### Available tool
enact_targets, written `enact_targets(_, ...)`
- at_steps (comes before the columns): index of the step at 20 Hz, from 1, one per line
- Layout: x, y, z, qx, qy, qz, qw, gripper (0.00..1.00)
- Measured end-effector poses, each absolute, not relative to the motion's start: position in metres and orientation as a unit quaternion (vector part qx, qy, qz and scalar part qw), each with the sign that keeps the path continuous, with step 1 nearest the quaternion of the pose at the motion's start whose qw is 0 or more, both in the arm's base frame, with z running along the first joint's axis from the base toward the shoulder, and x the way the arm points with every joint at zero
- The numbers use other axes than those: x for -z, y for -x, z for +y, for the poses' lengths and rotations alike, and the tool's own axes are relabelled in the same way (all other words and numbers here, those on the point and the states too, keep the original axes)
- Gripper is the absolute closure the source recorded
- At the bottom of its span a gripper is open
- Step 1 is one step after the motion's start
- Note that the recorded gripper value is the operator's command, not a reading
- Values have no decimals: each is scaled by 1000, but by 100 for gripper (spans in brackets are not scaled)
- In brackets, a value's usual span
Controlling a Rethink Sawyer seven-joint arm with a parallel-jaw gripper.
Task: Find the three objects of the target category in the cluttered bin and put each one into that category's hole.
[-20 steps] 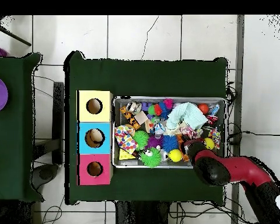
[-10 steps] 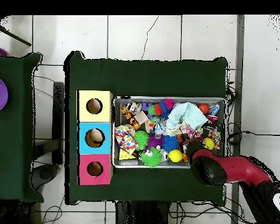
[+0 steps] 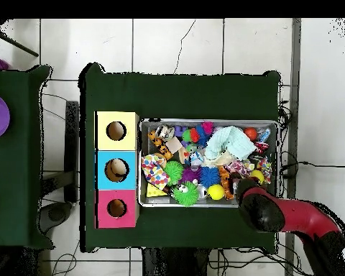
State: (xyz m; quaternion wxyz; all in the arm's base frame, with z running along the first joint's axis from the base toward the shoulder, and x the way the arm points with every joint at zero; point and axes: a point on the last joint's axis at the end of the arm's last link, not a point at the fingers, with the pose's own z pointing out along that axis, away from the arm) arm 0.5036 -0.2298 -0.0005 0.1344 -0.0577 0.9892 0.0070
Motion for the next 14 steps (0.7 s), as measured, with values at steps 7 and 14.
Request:
enact_targets(7, -10, -492, -260, 18, 4, 995, 101, 100)
enact_targets(14, -15, -490, -298, 42, -35, 995, 89, 100)
